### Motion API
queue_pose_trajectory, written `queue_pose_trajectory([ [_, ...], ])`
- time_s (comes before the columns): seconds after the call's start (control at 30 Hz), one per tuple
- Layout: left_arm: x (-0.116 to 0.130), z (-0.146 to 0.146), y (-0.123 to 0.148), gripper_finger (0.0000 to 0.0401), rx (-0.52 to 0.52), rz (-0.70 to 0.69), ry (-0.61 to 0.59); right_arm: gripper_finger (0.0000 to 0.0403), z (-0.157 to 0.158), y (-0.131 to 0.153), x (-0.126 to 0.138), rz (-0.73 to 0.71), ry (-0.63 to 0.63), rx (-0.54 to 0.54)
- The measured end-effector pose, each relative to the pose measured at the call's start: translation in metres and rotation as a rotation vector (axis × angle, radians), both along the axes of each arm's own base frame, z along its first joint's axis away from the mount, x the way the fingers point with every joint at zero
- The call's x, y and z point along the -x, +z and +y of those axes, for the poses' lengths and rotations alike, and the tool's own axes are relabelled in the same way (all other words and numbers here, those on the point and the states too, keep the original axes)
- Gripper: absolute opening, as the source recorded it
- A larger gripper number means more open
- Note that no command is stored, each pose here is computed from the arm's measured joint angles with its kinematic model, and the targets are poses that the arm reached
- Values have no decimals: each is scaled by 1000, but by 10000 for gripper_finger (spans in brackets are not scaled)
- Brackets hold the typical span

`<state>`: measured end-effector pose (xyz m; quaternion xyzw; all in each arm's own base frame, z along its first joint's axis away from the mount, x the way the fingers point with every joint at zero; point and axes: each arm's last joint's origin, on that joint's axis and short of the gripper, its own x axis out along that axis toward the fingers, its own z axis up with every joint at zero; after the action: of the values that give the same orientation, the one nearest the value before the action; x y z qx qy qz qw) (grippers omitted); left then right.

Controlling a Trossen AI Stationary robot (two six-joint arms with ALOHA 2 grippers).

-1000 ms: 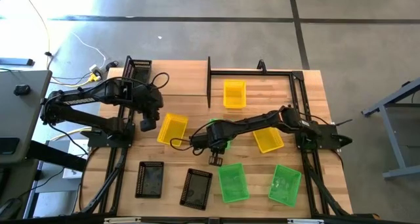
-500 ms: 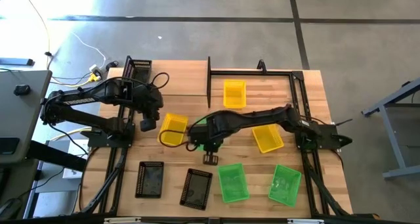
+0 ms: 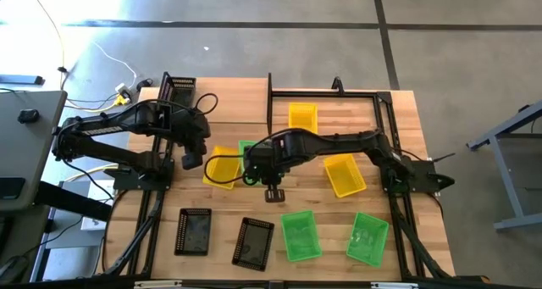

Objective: Stack baskets on shelf by color
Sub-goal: Put the top left green bin on the shelf

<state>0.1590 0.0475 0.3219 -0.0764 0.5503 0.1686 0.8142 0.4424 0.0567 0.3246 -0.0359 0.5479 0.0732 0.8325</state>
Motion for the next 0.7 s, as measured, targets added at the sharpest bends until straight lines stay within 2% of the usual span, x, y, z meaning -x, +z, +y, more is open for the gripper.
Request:
queue_pose_trajectory([
  [0.27,0,0,0,74,12,-6,38,0,-17,10,-5,-96,87,116],
  [0.7,0,0,0,74,33,-18,96,0,-72,28,-7,-209,-30,269],
])
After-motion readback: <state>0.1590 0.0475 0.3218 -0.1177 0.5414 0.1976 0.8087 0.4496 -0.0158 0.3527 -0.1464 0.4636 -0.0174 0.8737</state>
